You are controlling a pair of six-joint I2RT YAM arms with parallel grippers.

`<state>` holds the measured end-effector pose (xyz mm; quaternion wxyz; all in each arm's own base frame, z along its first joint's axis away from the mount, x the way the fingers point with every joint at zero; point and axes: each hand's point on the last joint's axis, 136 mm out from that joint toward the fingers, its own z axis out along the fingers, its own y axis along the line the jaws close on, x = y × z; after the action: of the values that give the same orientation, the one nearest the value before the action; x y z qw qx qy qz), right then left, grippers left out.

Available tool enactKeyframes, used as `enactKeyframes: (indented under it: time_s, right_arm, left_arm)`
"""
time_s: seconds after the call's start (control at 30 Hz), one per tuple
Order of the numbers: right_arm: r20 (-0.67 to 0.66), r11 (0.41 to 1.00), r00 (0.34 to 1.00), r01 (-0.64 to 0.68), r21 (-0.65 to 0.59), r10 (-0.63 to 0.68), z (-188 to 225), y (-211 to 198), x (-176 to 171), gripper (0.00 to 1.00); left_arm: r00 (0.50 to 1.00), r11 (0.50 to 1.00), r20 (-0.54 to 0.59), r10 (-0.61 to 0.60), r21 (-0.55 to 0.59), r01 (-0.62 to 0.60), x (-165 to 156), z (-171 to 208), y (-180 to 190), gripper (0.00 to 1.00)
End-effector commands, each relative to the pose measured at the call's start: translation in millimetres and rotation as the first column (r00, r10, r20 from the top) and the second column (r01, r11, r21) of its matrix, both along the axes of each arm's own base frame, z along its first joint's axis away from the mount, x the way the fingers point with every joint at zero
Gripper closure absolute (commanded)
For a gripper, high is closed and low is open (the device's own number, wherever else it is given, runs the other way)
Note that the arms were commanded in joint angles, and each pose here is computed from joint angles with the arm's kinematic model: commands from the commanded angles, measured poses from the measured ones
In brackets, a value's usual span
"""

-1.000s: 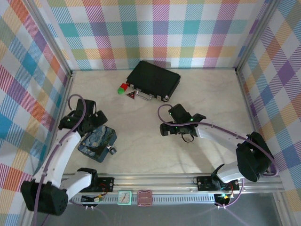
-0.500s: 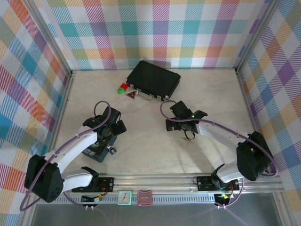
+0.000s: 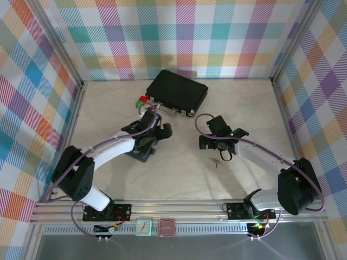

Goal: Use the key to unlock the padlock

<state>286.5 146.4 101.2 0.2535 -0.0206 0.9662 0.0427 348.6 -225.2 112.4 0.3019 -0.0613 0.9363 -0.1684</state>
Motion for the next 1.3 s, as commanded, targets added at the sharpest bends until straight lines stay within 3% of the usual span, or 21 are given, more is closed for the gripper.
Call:
enactKeyframes:
  time_s: [0.0,0.1,0.23,0.37,0.5,0.8,0.97,1.13,1.27]
  right_arm:
    - [0.006,0.999,1.0,0.021,0.04,-0.022,3.5,-5.1,-3.5,0.01]
    - [0.015,0.998,1.0,0.024,0.057,-0.025,5.8,-8.3,-5.6,0.01]
    - [0.033,0.998,0.999,0.023,0.066,-0.025,6.9,-11.4,-6.6,0.01]
    - [0.004,0.997,0.999,0.035,0.075,-0.036,-0.6,-16.8,-4.7,0.01]
    - [-0.07,0.994,0.994,0.087,0.063,-0.082,-12.0,-26.4,-5.1,0.0]
    - [-0.25,0.987,0.961,0.141,0.075,-0.118,-43.2,-35.0,-34.5,0.25]
    - [-0.294,0.982,0.955,0.101,0.163,-0.05,-50.5,-21.5,-50.6,0.39]
    - [-0.334,0.979,0.942,0.09,0.181,-0.025,-63.1,-16.7,-58.1,0.41]
    - [-0.337,0.982,0.941,0.07,0.174,-0.007,-67.0,-13.7,-54.4,0.42]
  left_arm:
    - [0.991,0.997,-0.103,-0.081,0.004,0.081,-15.8,-13.3,-14.3,0.0]
    - [0.998,0.998,-0.054,-0.036,0.059,0.039,-1.9,9.1,4.8,0.0]
    - [0.997,0.997,-0.009,0.075,0.036,-0.074,24.7,26.4,42.9,0.0]
    - [0.984,0.984,0.029,0.178,0.015,-0.178,51.9,28.2,75.3,0.0]
    - [0.978,0.978,0.01,0.207,0.024,-0.207,70.1,11.8,83.1,0.0]
    - [0.999,0.997,-0.005,0.052,-0.053,-0.052,96.1,-11.4,24.3,0.0]
    - [0.998,0.993,0.01,-0.062,-0.098,0.063,106.8,-8.6,-28.2,0.0]
    - [0.993,0.98,0.026,-0.114,-0.161,0.116,116.8,-1.3,-69.0,0.0]
    - [0.995,0.979,0.053,-0.08,-0.181,0.088,120.8,13.8,-69.4,0.0]
